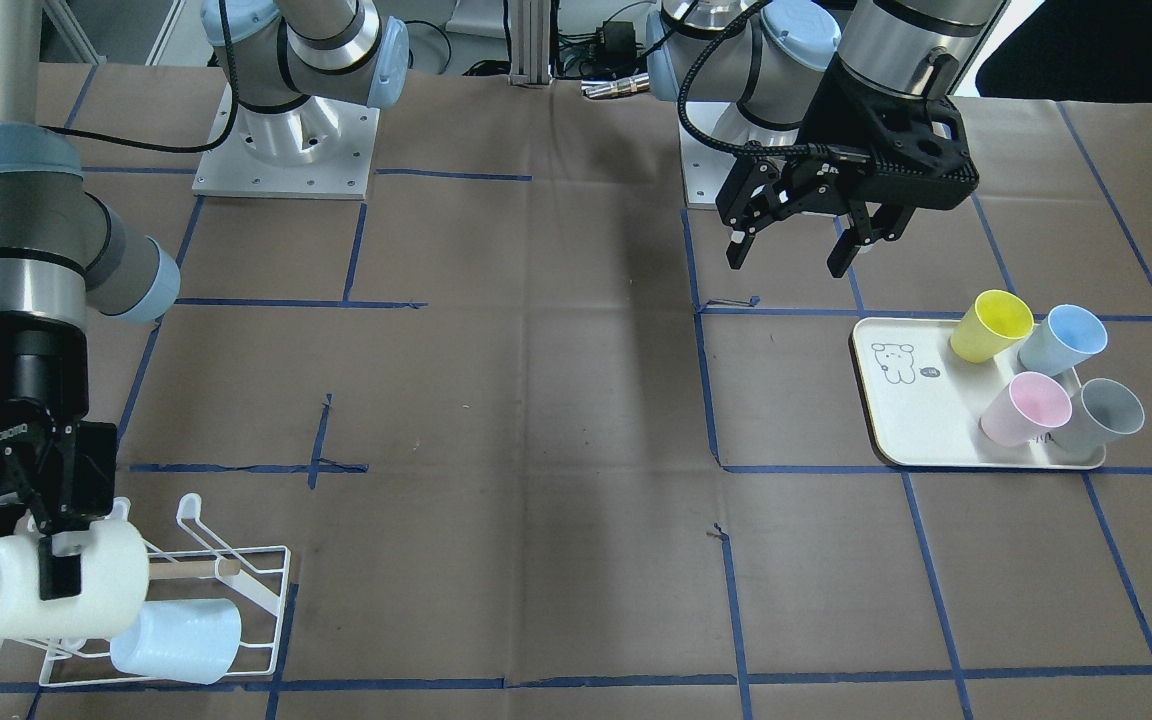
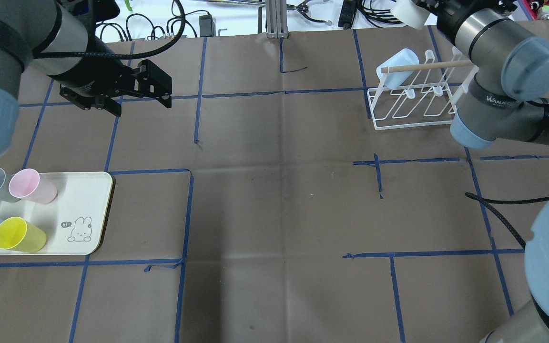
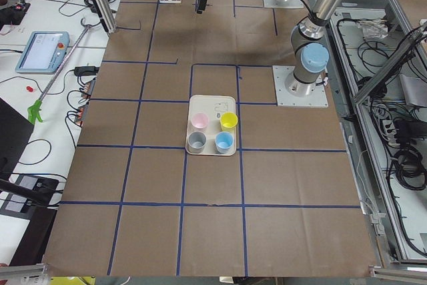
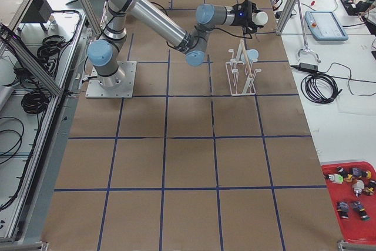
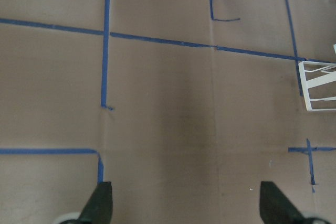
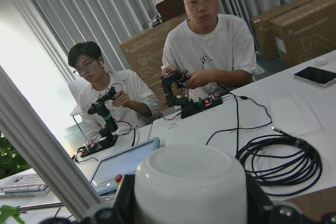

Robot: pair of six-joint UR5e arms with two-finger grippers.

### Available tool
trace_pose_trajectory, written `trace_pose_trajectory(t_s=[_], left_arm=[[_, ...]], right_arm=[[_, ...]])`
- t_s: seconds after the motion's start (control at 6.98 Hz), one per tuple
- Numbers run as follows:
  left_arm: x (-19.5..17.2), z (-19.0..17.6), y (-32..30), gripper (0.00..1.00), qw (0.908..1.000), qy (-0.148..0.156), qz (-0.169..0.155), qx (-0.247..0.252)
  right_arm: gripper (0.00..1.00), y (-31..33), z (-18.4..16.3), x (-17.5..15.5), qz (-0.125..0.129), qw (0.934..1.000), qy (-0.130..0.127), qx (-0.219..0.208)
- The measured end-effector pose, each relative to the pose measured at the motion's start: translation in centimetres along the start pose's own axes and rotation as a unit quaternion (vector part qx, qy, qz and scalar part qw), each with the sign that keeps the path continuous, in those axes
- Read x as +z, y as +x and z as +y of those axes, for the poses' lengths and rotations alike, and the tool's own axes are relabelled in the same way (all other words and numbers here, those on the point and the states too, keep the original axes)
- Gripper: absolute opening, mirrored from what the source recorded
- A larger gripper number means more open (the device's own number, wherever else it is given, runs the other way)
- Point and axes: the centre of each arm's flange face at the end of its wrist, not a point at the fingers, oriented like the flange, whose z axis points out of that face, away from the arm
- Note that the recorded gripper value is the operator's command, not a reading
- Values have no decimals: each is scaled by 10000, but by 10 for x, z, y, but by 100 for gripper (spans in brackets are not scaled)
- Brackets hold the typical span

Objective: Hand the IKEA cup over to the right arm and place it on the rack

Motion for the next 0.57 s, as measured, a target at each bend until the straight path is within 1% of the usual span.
trace_pose_trajectory(t_s=[0.14,0.29,0.43,0.57], left_arm=[[-6,-9,14,99,9994,-108,-276,187],[-5,-16,21,99,9987,-184,-392,284],[0,-17,22,99,9980,-256,-438,373],[6,-16,20,99,9972,-303,-453,504]], right_arm=[[21,16,2,-4,197,9978,406,-489],[21,37,8,-7,383,9933,708,-824],[21,63,12,-9,584,9883,857,-1116],[21,84,14,-10,762,9825,875,-1455]])
